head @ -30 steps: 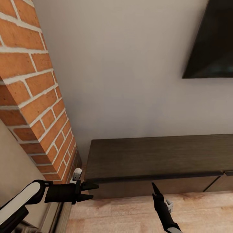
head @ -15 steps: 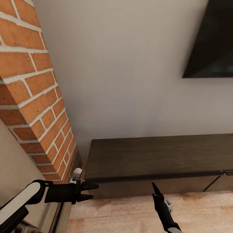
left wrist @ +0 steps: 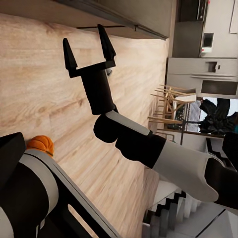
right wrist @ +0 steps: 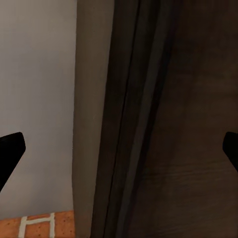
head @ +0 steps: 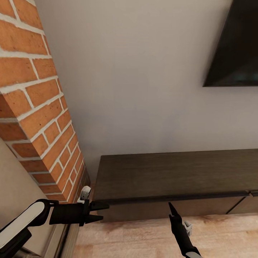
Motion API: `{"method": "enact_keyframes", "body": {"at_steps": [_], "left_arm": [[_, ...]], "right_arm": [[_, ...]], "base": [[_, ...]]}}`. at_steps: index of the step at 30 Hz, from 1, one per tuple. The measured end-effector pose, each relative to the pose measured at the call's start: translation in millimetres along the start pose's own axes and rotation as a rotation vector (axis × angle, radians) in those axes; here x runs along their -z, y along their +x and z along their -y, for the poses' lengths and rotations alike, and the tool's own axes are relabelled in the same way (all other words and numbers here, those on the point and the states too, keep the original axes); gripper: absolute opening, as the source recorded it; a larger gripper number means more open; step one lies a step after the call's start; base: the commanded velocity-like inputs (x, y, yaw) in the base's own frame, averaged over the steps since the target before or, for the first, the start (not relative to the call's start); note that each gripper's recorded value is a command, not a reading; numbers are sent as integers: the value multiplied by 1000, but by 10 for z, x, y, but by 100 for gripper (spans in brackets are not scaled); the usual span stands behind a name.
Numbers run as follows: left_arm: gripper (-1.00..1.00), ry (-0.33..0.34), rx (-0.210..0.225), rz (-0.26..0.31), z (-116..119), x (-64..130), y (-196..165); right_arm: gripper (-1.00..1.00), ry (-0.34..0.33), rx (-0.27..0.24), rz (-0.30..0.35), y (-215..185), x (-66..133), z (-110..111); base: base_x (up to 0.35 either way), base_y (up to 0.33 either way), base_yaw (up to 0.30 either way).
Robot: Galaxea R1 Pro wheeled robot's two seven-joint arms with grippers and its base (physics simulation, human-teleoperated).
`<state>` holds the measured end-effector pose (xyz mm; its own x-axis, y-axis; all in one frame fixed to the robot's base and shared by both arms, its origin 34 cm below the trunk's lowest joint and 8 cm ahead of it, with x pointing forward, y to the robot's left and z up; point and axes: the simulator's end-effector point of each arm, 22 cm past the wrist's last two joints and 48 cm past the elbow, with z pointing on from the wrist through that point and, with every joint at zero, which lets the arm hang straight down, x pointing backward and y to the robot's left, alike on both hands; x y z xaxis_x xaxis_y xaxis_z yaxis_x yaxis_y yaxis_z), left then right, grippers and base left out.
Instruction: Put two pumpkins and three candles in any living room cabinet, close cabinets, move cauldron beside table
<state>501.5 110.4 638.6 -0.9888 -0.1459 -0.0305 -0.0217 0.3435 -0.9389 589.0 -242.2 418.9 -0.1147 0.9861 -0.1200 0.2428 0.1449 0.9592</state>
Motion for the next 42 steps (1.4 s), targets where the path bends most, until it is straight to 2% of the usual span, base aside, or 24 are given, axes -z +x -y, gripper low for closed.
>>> {"method": "enact_keyframes", "body": {"at_steps": [19, 25, 32, 39, 42], "left_arm": [[100, 0, -1, 0, 1, 1, 0], [100, 0, -1, 0, -120, -41, 32], [100, 1, -1, 0, -139, -49, 38], [100, 3, -1, 0, -134, -55, 40], [100, 3, -1, 0, -195, -78, 57]], "right_arm": [[100, 1, 1, 1, -2, 0, 2], [100, 0, 1, 1, 16, -6, 131], [100, -15, 1, 1, 21, -7, 120], [100, -75, 3, -2, 24, -1, -12], [100, -80, 4, -2, 32, -2, 45]], "base": [[6, 0, 0], [0, 0, 0], [0, 0, 0], [0, 0, 0], [0, 0, 0]]}}
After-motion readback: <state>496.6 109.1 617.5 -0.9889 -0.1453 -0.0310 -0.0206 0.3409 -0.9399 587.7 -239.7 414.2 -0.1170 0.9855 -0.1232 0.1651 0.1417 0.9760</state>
